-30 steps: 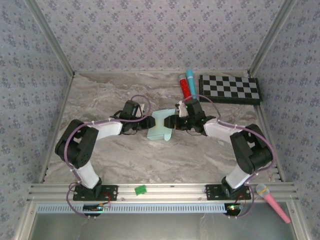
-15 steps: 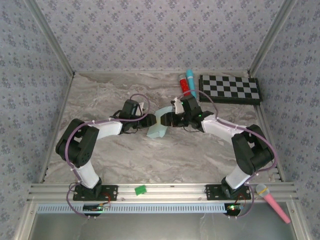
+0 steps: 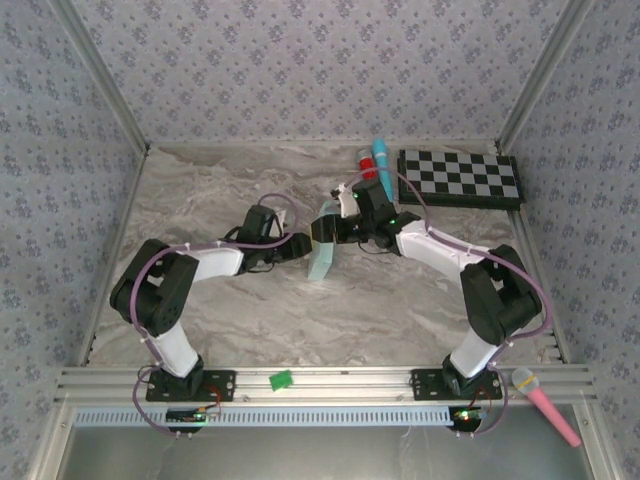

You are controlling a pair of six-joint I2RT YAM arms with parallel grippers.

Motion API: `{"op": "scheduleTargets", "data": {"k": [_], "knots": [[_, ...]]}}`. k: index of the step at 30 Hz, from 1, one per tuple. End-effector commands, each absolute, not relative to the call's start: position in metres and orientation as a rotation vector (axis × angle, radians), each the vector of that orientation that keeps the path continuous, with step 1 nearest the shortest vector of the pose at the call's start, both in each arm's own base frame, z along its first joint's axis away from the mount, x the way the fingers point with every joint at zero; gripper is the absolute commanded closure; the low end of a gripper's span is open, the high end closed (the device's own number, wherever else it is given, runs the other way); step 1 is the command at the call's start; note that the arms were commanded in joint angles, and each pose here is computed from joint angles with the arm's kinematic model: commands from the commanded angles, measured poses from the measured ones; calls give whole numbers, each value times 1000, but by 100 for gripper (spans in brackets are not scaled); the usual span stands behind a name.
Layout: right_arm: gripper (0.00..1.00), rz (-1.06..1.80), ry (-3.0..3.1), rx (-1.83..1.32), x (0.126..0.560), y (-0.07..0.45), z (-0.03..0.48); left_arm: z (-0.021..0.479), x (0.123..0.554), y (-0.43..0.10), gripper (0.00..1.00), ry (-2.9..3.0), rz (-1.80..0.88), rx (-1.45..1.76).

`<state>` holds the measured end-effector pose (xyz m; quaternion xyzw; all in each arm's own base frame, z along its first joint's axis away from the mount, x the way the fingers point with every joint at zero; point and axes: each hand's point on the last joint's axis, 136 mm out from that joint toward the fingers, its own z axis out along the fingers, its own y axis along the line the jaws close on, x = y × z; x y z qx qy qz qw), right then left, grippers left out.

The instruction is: Fold the paper box

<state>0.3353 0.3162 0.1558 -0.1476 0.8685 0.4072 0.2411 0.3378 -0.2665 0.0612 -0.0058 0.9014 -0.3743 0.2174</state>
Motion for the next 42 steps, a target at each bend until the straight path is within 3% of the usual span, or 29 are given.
{"op": "scheduleTargets", "data": {"k": [1,9,18,27,42], "knots": [[45,1105,2347,-443,337,320,170,80,344,-258,47,2437,-1000,-38],[46,1021,2308,-407,343,308,187,90,346,-242,46,2425,-913,-66],[48,856,2437,-204,347,271,148,89,349,-248,49,2448,-930,-54],[44,1047,2449,-224,343,294,133,88,354,-257,50,2446,-975,-22],[45,989,2564,-160,345,293,96,84,357,-270,51,2474,-1035,19]]}}
